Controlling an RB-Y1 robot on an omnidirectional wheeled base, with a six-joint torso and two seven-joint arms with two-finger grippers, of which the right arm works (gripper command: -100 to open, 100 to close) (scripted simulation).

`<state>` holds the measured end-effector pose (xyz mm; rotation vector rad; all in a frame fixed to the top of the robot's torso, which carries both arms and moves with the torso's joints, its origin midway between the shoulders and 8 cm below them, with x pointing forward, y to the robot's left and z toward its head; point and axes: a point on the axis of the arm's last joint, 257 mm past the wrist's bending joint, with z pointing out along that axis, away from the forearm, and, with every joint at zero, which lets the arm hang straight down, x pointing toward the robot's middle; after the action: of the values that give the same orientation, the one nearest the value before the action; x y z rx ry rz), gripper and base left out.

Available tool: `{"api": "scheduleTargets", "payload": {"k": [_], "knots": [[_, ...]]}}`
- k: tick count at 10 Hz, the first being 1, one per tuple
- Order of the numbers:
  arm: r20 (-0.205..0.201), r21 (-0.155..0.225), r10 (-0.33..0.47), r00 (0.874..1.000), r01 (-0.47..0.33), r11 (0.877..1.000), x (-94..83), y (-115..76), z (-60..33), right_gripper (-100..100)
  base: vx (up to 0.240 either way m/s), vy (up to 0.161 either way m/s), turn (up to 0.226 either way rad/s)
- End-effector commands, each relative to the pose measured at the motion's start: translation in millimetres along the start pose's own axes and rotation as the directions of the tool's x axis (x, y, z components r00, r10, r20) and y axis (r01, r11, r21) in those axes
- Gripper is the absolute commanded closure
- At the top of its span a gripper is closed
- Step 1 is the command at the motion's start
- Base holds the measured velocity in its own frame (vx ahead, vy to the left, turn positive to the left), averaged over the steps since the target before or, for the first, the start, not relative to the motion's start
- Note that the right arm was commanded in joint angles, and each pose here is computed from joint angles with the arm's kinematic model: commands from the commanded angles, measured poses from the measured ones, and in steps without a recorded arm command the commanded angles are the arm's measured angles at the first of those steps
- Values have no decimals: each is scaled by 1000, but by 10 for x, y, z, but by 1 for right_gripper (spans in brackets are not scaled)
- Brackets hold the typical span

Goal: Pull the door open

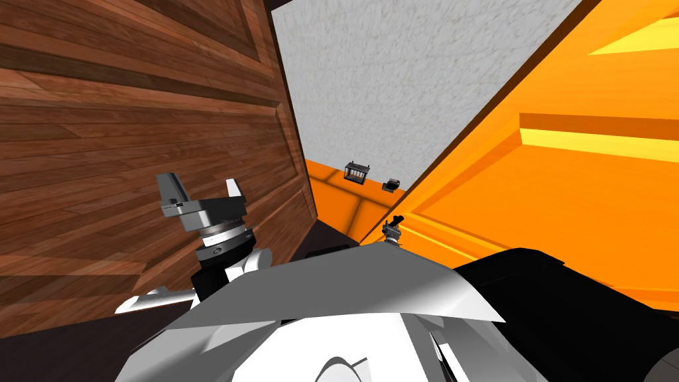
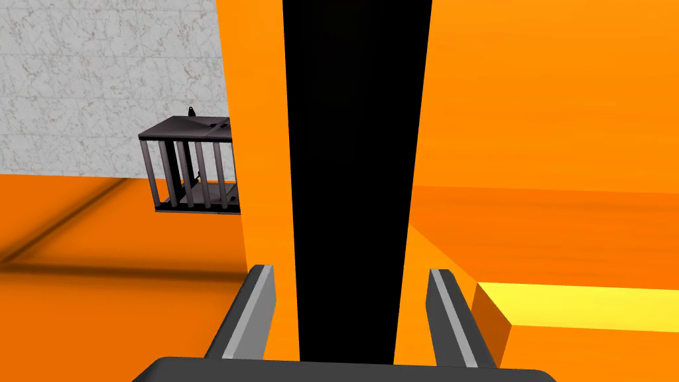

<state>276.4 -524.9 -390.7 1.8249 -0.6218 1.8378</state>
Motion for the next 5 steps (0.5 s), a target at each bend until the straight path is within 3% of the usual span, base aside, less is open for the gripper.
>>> {"api": "scheduleTargets", "payload": {"k": [1,5], "knots": [[0,1,0,1000,0,1000,1,-5,1,100,-19,12,12],[0,1,0,1000,0,1000,1,-5,1,100,-5,2,1]]}}
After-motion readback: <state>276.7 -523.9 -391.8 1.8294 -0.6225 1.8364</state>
